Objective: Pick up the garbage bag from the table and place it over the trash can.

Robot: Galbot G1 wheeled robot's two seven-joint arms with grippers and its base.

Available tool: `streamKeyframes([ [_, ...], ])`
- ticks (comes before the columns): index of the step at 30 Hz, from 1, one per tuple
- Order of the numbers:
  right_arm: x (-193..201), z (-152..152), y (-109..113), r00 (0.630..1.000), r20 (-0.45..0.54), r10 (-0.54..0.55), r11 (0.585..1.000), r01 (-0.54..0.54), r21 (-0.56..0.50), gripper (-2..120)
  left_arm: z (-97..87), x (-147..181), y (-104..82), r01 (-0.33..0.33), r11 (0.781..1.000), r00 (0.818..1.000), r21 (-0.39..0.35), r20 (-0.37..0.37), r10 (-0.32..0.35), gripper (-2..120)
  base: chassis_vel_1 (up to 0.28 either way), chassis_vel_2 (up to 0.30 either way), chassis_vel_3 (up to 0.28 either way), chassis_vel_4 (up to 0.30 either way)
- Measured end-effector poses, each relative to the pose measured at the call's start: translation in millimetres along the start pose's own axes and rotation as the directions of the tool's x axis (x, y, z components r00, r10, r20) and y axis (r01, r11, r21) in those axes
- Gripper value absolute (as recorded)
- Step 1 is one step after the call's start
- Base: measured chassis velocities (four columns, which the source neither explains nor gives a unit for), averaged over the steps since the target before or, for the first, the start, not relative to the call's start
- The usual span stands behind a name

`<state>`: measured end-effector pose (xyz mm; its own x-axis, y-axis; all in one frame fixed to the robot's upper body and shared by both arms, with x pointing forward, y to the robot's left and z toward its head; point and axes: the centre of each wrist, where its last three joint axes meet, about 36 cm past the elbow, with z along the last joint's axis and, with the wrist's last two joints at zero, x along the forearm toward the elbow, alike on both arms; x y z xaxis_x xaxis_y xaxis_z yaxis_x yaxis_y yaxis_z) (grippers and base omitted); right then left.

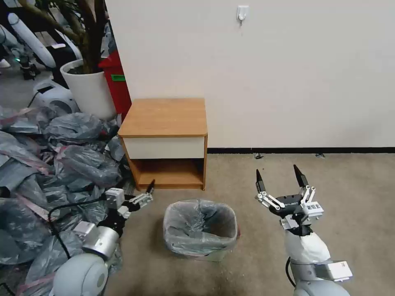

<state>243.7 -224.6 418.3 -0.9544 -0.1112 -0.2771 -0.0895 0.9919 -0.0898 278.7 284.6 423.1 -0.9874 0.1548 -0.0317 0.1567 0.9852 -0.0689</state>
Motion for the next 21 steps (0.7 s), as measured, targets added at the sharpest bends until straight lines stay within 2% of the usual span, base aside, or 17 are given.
streamKeyframes([
  [3,1.3,5.5,-1.8,0.999,-0.041,0.016,1.000,-0.015,0.027,100,5.6,5.5,-4.6,0.012,1.000,1.000,0.000,0.006,-0.012,100,0.000,0.000,0.000,0.000],
  [6,-0.4,16.0,-4.4,0.997,-0.073,0.039,0.998,-0.035,0.057,100,26.1,10.3,-9.5,0.024,1.000,1.000,0.004,-0.003,-0.024,100,0.000,0.000,0.000,0.000],
  [7,-0.4,16.0,-4.4,0.997,-0.073,0.039,0.998,-0.035,0.057,100,26.1,10.3,-9.5,0.024,1.000,1.000,0.004,-0.003,-0.024,100,0.000,0.000,0.000,0.000],
  [10,-1.3,24.3,-6.5,0.994,-0.088,0.059,0.996,-0.052,0.070,100,41.8,12.3,-12.4,0.021,1.000,1.000,-0.014,-0.013,-0.021,100,0.000,0.000,0.000,0.000],
  [16,1.6,32.0,-6.0,0.991,-0.112,0.071,0.996,-0.064,0.067,100,53.0,13.8,-18.4,0.024,1.000,1.000,-0.006,-0.007,-0.024,100,0.000,0.000,0.000,0.000],
  [21,2.1,33.1,-5.0,0.991,-0.114,0.073,0.996,-0.067,0.063,100,53.9,14.1,-19.0,0.026,1.000,1.000,-0.007,-0.001,-0.026,100,0.000,0.000,0.000,0.000],
])
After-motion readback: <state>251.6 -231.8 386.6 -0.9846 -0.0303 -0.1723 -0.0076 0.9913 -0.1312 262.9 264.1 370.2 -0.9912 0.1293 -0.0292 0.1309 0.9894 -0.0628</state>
